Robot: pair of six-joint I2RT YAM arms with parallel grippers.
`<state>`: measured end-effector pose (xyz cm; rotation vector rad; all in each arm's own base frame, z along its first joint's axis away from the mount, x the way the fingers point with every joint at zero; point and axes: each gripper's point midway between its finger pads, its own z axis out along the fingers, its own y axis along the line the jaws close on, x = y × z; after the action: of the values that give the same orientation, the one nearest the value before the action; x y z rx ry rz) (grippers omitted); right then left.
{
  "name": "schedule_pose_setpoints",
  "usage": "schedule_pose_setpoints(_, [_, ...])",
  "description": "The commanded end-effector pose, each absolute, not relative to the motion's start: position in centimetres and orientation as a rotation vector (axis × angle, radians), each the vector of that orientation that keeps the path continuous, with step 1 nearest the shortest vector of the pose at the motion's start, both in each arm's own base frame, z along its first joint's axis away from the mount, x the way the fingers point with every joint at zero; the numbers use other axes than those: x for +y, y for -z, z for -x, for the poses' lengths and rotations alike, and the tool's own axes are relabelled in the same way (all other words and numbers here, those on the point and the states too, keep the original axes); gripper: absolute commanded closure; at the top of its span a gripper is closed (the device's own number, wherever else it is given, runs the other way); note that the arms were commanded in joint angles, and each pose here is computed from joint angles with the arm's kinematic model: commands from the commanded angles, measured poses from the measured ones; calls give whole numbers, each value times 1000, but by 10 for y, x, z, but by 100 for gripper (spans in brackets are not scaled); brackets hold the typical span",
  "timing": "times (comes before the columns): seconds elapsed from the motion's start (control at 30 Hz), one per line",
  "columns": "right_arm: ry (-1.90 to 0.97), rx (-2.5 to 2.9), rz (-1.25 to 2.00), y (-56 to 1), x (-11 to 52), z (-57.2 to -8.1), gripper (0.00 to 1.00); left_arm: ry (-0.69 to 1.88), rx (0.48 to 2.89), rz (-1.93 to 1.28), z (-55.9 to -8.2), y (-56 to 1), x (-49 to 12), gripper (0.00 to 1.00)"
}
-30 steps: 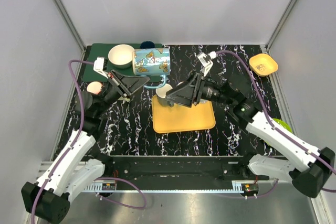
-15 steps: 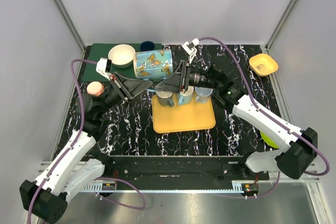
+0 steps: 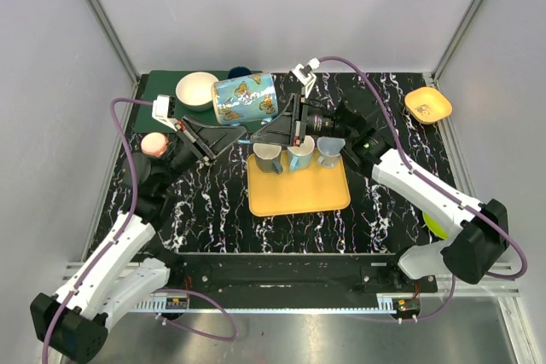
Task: Turn the mug right side up
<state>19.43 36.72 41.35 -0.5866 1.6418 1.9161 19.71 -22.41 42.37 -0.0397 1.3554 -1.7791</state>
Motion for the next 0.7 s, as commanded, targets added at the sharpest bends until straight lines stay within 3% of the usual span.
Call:
schedule_pose_setpoints(0.0, [-1940,1533,654,-435,365,-183,100,1811,1282,-138,-168,-438,-231,98])
schedule_pose_setpoints(0.13, [-1828,1556,632,-429,358,-185,100,1757,1290,-114,-172,-426,-227,60])
schedule_pose_setpoints(0.27, [-1773,1545,647,-429,349,-180,100,1717,1304,-89,-176,-416,-224,41])
schedule_pose_setpoints(0.5, [-1636,1579,621,-432,326,-171,100,1680,1372,-32,-185,-393,-224,30])
schedule_pose_setpoints(0.67, [-1315,1679,543,-418,288,-183,100,1516,1451,27,-192,-369,-209,25])
